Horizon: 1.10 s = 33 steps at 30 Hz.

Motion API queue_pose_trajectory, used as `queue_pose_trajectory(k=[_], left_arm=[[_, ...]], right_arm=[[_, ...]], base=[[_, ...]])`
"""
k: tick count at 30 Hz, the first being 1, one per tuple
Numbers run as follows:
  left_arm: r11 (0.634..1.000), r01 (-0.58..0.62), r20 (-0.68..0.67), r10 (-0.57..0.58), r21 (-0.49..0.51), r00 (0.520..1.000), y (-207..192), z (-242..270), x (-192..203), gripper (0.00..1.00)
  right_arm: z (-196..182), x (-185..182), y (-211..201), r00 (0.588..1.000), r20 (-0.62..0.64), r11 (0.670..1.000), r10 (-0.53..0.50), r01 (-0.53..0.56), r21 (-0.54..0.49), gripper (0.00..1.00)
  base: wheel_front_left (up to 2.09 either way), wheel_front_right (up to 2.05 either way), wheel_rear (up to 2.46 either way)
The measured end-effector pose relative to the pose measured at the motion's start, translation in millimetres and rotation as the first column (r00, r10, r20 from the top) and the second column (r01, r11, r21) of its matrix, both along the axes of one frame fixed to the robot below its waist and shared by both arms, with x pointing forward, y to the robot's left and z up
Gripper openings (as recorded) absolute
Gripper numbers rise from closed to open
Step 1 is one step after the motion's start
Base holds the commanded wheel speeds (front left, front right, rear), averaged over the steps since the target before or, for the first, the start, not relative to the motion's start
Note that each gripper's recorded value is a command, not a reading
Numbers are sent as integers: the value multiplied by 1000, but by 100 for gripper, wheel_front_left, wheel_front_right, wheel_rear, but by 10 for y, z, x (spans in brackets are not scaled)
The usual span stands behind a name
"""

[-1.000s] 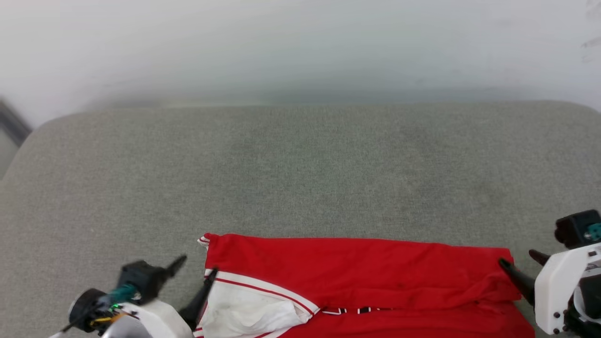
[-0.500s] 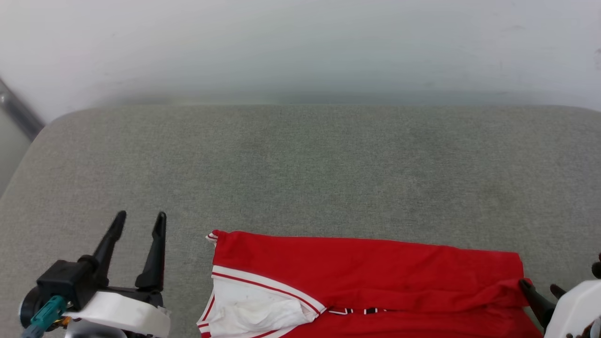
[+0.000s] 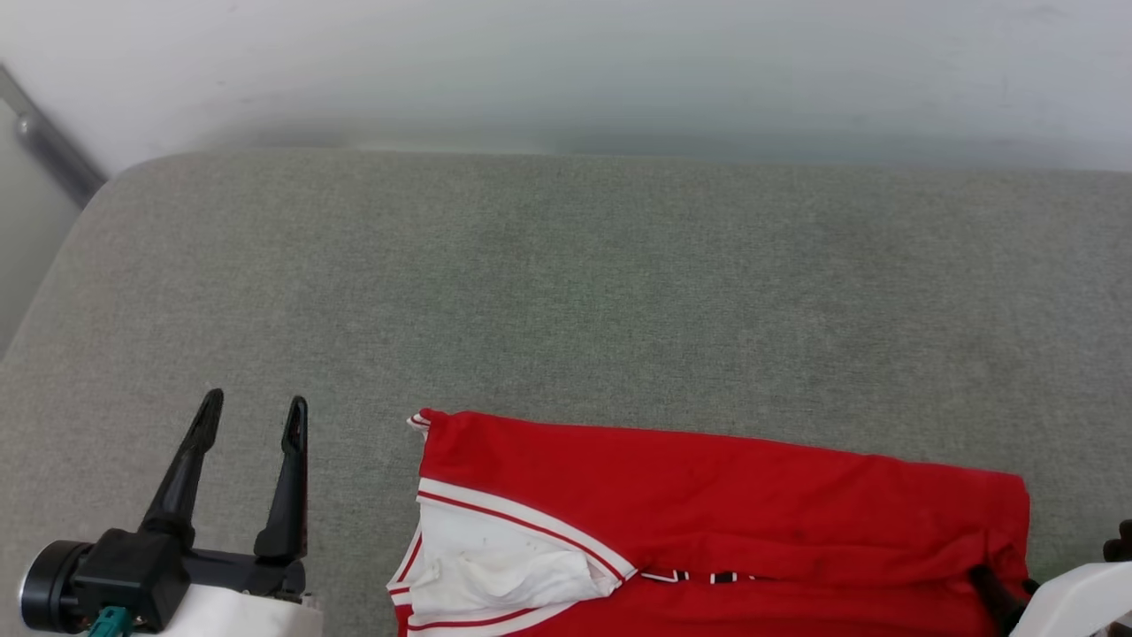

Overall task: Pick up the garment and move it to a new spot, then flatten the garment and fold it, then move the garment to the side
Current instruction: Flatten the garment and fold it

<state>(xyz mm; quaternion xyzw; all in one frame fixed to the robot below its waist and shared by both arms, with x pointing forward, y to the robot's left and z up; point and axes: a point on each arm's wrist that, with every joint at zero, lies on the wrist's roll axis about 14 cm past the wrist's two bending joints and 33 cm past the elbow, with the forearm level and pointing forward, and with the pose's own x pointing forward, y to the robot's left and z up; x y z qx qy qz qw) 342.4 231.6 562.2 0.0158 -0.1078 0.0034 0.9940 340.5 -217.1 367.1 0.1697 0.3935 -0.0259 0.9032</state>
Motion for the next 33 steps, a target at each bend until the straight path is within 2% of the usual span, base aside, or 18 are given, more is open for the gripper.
queue_pose_trajectory(k=[12,13,14,15,16,23,29,33], left_arm=[[1000,-5,-22,6,9,1000,33,-109,1,100],[1000,-7,-20,7,8,1000,37,-108,-2,100],[1000,-7,-19,7,8,1000,41,-105,-5,100],[1000,-8,-18,8,9,1000,43,-105,-7,100],[1000,-6,-16,6,6,1000,37,-102,-10,100],[1000,-2,5,2,2,1000,19,-48,-58,100],[1000,14,26,-14,-16,1000,-51,0,-59,100],[1000,18,18,-17,-16,1000,-71,-26,-71,100]], right_arm=[[-142,60,261,999,-2,998,51,-51,45,100],[-138,60,290,998,2,997,59,-59,48,87],[-131,63,318,998,12,997,63,-64,51,43],[-118,69,344,997,25,996,70,-71,49,18],[-101,79,357,996,44,996,75,-77,40,0],[-8,80,298,991,116,997,69,-71,14,0],[124,107,-164,985,172,998,-19,28,-52,0],[232,117,-556,980,192,987,-57,85,-139,0]], base=[[0,0,0],[0,0,0],[0,0,0],[0,0,0],[0,0,0],[0,0,0],[0,0,0],[0,0,0]])
